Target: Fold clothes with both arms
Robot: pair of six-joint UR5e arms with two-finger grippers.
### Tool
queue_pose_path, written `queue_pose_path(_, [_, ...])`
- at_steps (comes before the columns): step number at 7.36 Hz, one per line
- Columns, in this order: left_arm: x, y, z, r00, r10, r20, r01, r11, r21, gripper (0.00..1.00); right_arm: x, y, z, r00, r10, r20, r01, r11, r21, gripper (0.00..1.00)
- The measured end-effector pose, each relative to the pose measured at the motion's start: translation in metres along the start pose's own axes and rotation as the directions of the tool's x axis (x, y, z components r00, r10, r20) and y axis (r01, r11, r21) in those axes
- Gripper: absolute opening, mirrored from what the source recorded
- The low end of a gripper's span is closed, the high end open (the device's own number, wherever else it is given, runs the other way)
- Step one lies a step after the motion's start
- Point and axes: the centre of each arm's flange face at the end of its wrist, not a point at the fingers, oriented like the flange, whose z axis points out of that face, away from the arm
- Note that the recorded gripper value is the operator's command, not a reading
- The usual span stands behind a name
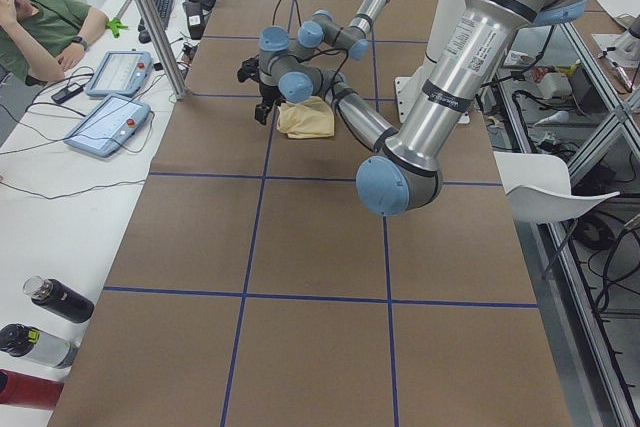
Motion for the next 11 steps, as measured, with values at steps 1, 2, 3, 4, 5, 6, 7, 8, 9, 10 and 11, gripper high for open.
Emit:
queue_pose_path(1, [0.0, 0.0, 0.0, 1.0, 0.0, 0.0, 0.0, 1.0, 0.0, 1.0, 0.009, -0.028, 0.001, 1.0, 0.005, -0.004, -0.005, 1.0, 0.023, 1.0])
queue_pose_path(2, [0.0, 0.001, 0.0, 1.0, -0.001, 0.0, 0.001, 1.0, -0.001, 1.0, 0.017, -0.049, 0.0, 1.0, 0.014, -0.007, -0.014, 0.999, 0.036, 1.0])
queue_pose_path(3, [-0.001, 0.002, 0.0, 1.0, -0.004, 0.0, 0.004, 1.0, -0.001, 1.0, 0.022, -0.064, -0.004, 1.0, 0.022, -0.001, -0.022, 0.999, 0.034, 1.0])
queue_pose_path(4, [-0.002, 0.004, -0.001, 1.0, -0.01, 0.0, 0.01, 1.0, -0.002, 1.0, 0.029, -0.078, -0.01, 0.999, 0.032, 0.013, -0.032, 0.999, 0.01, 1.0])
queue_pose_path(5, [-0.004, 0.009, -0.002, 1.0, -0.013, 0.001, 0.013, 1.0, -0.002, 1.0, 0.045, -0.093, -0.016, 0.998, 0.049, 0.03, -0.048, 0.998, -0.037, 1.0])
queue_pose_path(6, [-0.008, 0.017, -0.004, 1.0, -0.015, 0.003, 0.015, 1.0, -0.001, 1.0, 0.074, -0.104, -0.021, 0.997, 0.071, 0.038, -0.067, 0.994, -0.089, 1.0])
queue_pose_path(7, [-0.014, 0.028, -0.008, 1.0, -0.017, 0.007, 0.017, 1.0, -0.001, 1.0, 0.116, -0.11, -0.029, 0.996, 0.083, 0.037, -0.077, 0.988, -0.131, 1.0])
queue_pose_path(8, [-0.022, 0.042, -0.012, 1.0, -0.019, 0.012, 0.019, 1.0, -0.002, 1.0, 0.169, -0.114, -0.039, 0.997, 0.068, 0.031, -0.062, 0.985, -0.161, 1.0])
queue_pose_path(9, [-0.033, 0.058, -0.016, 0.999, -0.025, 0.023, 0.025, 1.0, -0.007, 1.0, 0.225, -0.116, -0.048, 0.999, 0.029, 0.019, -0.025, 0.982, -0.185, 1.0])
queue_pose_path(10, [-0.052, 0.074, -0.018, 0.998, -0.041, 0.044, 0.042, 0.999, -0.015, 1.0, 0.288, -0.116, -0.055, 0.999, -0.032, 0.003, 0.032, 0.979, -0.202, 1.0])
queue_pose_path(11, [-0.075, 0.085, -0.024, 0.996, -0.065, 0.067, 0.066, 0.998, -0.014, 1.0, 0.354, -0.116, -0.058, 0.997, -0.082, -0.008, 0.078, 0.972, -0.224, 1.0])
